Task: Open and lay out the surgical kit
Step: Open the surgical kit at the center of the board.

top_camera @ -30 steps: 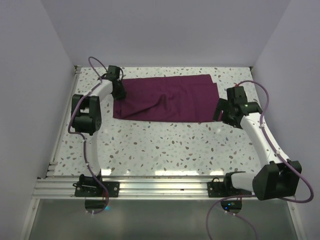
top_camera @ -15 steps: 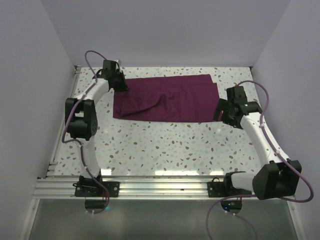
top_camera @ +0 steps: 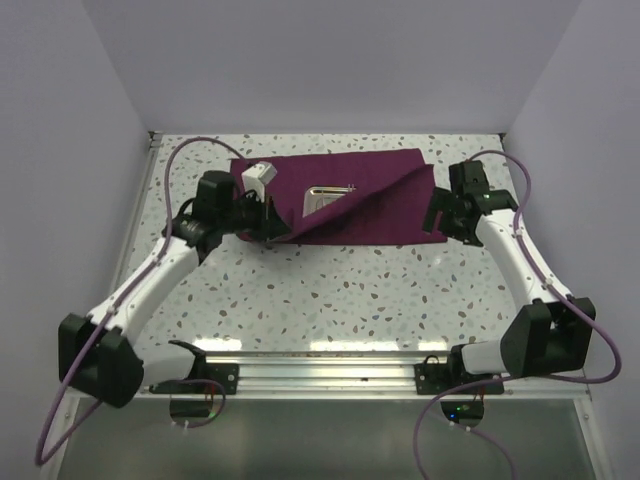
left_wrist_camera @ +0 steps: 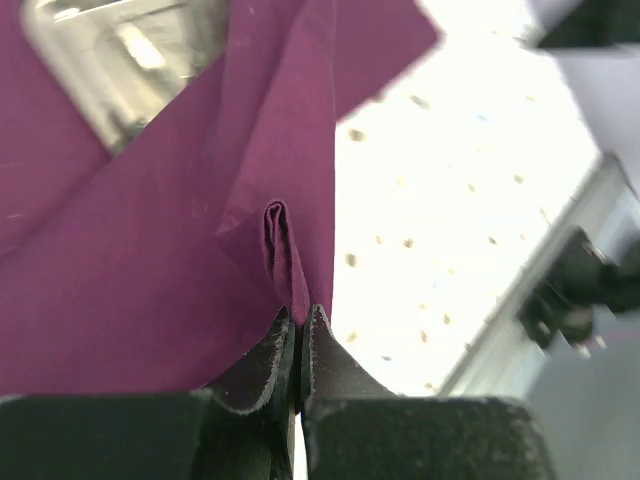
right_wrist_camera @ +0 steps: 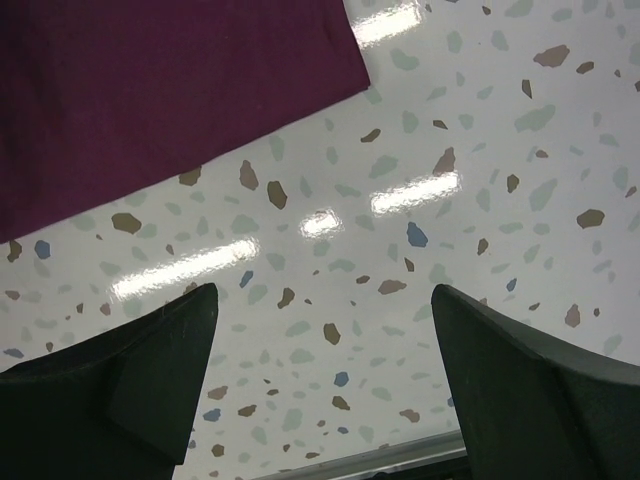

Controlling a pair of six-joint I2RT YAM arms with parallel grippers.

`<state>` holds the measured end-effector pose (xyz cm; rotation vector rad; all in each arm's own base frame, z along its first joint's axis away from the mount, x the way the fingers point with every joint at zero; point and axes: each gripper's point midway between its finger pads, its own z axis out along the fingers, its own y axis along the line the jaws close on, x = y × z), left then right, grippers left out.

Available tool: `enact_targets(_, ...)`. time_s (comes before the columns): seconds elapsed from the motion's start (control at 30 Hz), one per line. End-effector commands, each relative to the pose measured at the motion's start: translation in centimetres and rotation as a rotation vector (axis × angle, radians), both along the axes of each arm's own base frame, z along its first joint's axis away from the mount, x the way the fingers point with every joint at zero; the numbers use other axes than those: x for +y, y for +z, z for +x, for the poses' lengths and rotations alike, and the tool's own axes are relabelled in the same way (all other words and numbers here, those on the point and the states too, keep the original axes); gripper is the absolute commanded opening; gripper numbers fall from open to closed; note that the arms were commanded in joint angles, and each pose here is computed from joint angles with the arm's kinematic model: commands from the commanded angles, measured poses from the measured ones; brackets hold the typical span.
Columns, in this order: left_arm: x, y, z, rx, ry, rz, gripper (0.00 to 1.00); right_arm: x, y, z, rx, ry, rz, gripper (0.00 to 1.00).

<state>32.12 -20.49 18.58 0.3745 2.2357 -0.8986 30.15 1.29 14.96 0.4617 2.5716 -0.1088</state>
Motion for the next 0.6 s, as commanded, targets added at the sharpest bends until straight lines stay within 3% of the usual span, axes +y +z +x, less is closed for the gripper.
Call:
enact_targets(0.0, -0.8, 3.3, -6.5, -0.084, -0.13, -0.057, 0.0, 0.3, 1.5, 2.0, -0.066, 0.006, 0.007, 0.92)
enact_targets(0.1, 1.2, 4.8, -10.7, -0.122, -0.098, -0.064, 0.0, 0.0, 0.9, 2.0, -0.046, -0.015, -0.002, 0.92)
enact_targets(0.17, 2.7, 3.2, -12.4, -0.059, -0.048, -0.006, 0.0, 0.2, 0.5, 2.0, -0.033, -0.018, 0.007, 0.92)
enact_targets(0.2, 3.5, 2.7, -12.8, -0.037, -0.01, 0.018, 0.07, 0.3, 0.2, 2.0, -0.025, -0.017, 0.013, 0.93)
enact_targets(0.27, 5.7, 1.1, -13.8, 0.025, 0.083, 0.106, 0.43, 0.4, 0.2, 2.1, -0.019, -0.03, 0.024, 0.93)
enact_targets(0.3, 6.6, 0.1, -14.7, 0.085, 0.122, 0.146, 0.51, 0.6, 0.6, 2.3, -0.029, -0.033, 0.035, 0.93)
enact_targets(0.37, 8.0, -0.6, -14.8, 0.109, 0.191, 0.205, 0.77, 1.0, 0.9, 2.4, -0.034, -0.032, 0.056, 0.93)
enact_targets(0.4, 8.4, -0.6, -15.0, 0.118, 0.22, 0.206, 0.78, 1.2, 1.1, 2.6, -0.038, -0.033, 0.067, 0.93)
enact_targets(0.43, 8.6, -0.6, -14.9, 0.114, 0.239, 0.212, 0.99, 1.3, 1.1, 2.5, -0.036, -0.032, 0.076, 0.93)
enact_targets(0.57, 9.5, 0.9, -13.9, 0.083, 0.325, 0.213, 1.0, 1.5, 0.8, 1.8, -0.038, -0.024, 0.088, 0.93)
